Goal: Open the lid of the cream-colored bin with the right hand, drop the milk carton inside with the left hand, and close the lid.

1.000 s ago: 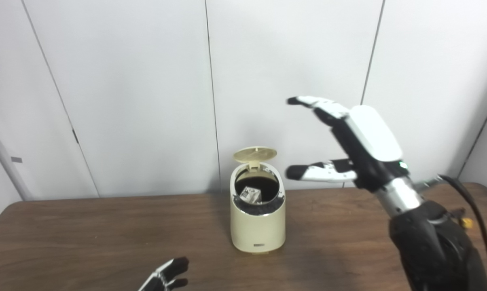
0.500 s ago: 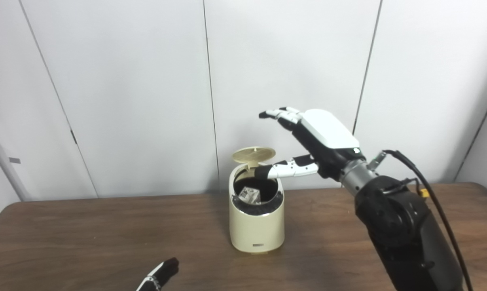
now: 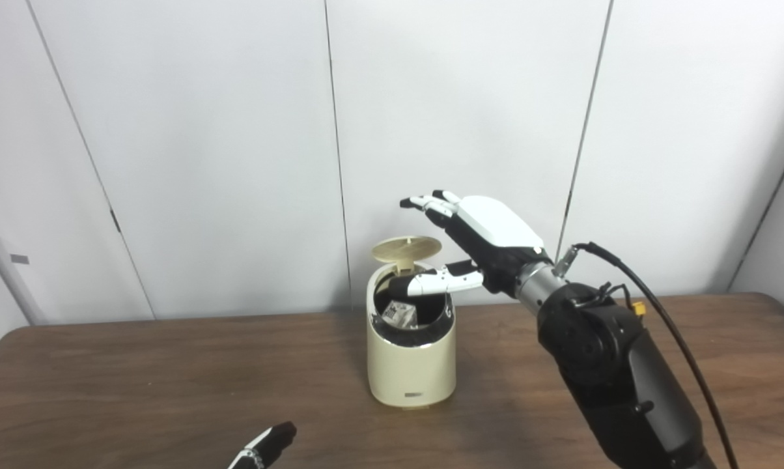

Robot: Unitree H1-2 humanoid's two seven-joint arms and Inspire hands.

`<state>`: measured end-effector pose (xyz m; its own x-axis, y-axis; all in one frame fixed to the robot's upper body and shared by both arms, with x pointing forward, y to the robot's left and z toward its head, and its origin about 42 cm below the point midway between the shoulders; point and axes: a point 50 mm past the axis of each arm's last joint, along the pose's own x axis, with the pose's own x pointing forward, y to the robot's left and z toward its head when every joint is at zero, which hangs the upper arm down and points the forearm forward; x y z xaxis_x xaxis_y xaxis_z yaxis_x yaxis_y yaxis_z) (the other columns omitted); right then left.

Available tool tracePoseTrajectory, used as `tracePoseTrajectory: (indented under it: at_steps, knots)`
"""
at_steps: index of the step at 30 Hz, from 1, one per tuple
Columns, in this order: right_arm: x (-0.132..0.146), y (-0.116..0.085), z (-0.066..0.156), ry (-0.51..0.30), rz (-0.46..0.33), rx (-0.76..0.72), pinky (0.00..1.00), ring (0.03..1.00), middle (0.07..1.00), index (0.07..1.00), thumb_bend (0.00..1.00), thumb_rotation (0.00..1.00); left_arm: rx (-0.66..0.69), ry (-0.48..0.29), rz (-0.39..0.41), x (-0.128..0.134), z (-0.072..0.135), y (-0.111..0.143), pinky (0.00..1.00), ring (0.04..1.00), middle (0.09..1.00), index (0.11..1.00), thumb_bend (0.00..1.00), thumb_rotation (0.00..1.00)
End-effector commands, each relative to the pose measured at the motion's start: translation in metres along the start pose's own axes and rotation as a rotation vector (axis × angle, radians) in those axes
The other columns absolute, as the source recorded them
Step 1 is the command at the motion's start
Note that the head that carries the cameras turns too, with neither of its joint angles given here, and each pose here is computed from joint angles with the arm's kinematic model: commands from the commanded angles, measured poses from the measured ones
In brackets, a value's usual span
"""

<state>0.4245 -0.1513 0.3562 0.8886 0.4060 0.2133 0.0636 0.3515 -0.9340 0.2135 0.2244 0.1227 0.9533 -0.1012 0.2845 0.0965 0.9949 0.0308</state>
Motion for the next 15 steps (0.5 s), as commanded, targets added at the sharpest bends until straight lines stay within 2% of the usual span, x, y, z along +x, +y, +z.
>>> tracePoseTrajectory:
  at_steps: [1,10,15]
  knots:
    - [0.002,-0.014,0.009,-0.038,-0.071,-0.026,0.95,0.996,0.946,0.923,0.89,0.9,-0.018,-0.017,0.018,-0.003,0.004,-0.008,0.95,0.889,0.861,0.855,0.55,0.99]
    - [-0.002,-0.004,0.015,-0.039,-0.018,0.0,1.0,1.0,0.959,0.928,0.87,0.9,-0.009,-0.02,0.013,-0.004,0.005,-0.009,0.91,0.872,0.849,0.851,0.57,0.98]
    - [-0.01,0.003,0.018,-0.066,0.003,0.016,1.0,1.0,0.947,0.92,0.87,0.9,0.003,-0.025,0.001,-0.003,0.005,-0.009,0.9,0.87,0.847,0.853,0.53,1.0]
